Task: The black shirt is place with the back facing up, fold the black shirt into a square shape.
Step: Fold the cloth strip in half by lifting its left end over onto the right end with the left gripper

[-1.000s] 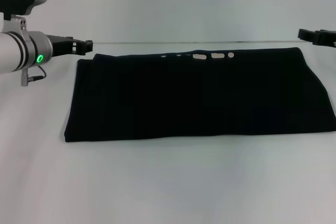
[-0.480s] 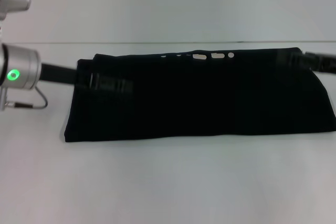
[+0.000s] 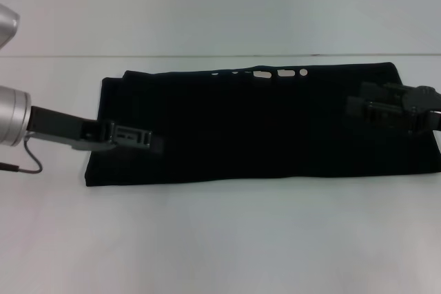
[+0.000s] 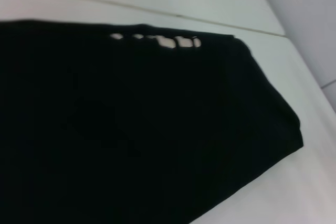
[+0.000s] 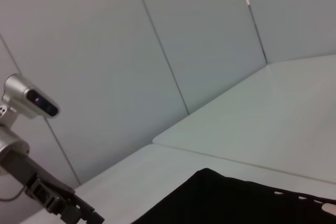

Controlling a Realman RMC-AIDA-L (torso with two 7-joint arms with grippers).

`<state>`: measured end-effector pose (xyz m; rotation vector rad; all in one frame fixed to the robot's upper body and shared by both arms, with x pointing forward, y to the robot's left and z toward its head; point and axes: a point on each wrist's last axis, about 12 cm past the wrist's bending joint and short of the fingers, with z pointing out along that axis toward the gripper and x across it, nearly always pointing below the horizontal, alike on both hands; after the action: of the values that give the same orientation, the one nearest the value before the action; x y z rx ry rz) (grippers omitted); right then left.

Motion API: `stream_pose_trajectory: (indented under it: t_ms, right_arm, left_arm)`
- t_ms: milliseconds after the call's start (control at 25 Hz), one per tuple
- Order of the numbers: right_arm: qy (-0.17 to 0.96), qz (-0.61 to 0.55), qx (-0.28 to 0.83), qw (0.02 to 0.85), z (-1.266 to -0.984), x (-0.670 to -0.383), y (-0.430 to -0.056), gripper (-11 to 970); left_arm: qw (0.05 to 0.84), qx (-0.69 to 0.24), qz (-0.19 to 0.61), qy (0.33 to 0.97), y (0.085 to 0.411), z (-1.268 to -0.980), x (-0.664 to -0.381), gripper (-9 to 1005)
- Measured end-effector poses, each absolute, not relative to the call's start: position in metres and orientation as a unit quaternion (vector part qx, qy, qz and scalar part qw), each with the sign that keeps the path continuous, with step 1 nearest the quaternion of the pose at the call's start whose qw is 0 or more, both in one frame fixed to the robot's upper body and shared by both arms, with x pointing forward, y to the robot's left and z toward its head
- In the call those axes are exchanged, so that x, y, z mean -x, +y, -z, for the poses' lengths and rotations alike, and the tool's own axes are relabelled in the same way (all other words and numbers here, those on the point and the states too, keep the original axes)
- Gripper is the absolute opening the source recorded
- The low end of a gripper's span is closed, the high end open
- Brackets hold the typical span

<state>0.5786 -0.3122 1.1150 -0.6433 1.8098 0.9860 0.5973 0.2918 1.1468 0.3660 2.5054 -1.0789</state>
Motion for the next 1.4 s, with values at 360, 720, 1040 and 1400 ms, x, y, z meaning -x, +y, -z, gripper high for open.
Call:
stream_pose_trajectory:
  t_ms: [360,720,1040,1400]
  right_arm:
    - [0.744,-0.368,0.313,0.462,-1.128,-0.596,-0.303,773]
    - [0.743,-0.352,0.346,0.452,-1.133,-0.608,-0.288,920]
    - [0.745,-0.338,0.349,0.458,-1.131,-0.613,-0.279,919]
    - [0.741,-0.337,0.351,0.462,-1.126,-0.612,-0.271,918]
  left_arm:
    - [0.113,-0.021,0.379,0.918,0.295,-1.126,-0.590,948]
    - [0.059,0.120,0.393,0.910,0.298,-1.110,-0.583,949]
    - [0.065,0.251,0.436,0.862,0.316,-1.092,-0.576,950]
    - [0.059,0.314,0.442,0.838,0.323,-1.082,-0.569,947]
